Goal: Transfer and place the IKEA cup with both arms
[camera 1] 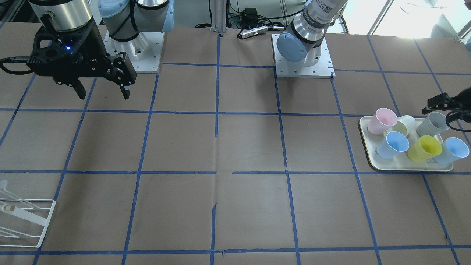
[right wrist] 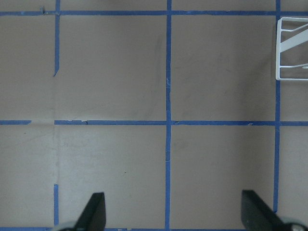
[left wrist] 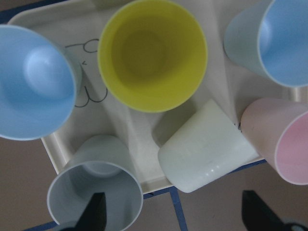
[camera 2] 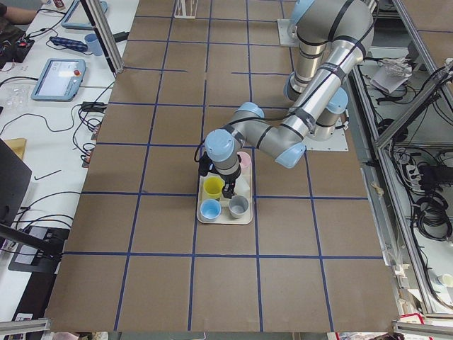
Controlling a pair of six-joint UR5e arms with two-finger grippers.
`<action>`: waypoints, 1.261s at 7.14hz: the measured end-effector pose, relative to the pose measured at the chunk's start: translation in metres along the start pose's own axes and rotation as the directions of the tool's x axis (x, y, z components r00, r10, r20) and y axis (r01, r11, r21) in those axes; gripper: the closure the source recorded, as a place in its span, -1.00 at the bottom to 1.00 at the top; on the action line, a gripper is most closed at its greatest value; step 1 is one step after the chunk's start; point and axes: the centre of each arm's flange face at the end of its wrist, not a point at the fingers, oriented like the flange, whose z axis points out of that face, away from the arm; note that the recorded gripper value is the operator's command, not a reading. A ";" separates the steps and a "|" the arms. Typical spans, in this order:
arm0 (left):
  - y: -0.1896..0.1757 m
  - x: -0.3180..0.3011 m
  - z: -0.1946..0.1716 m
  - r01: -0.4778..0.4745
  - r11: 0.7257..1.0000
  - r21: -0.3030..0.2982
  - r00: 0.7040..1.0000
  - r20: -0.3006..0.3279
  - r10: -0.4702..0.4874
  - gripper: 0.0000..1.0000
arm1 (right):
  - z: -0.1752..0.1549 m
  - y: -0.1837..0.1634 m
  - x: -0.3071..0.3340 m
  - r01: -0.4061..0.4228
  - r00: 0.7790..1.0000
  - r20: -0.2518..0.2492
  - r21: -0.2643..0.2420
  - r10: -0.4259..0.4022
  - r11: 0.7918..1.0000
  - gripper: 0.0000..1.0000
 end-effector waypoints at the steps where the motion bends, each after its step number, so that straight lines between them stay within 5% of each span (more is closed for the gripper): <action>1: -0.019 0.028 -0.028 0.000 1.000 -0.004 1.000 0.010 0.000 -1.00 | 0.000 0.000 0.000 0.000 1.000 0.000 0.000 0.000 1.000 -1.00; 6: -0.122 0.282 -0.108 0.144 0.988 0.052 0.979 0.135 -0.150 -1.00 | 0.000 0.000 0.000 0.000 1.000 0.000 -0.003 0.000 1.000 -1.00; 9: -0.140 0.418 -0.119 0.218 0.967 0.129 0.964 0.125 -0.234 -1.00 | 0.000 0.000 0.000 0.000 1.000 0.000 -0.006 0.000 1.000 -1.00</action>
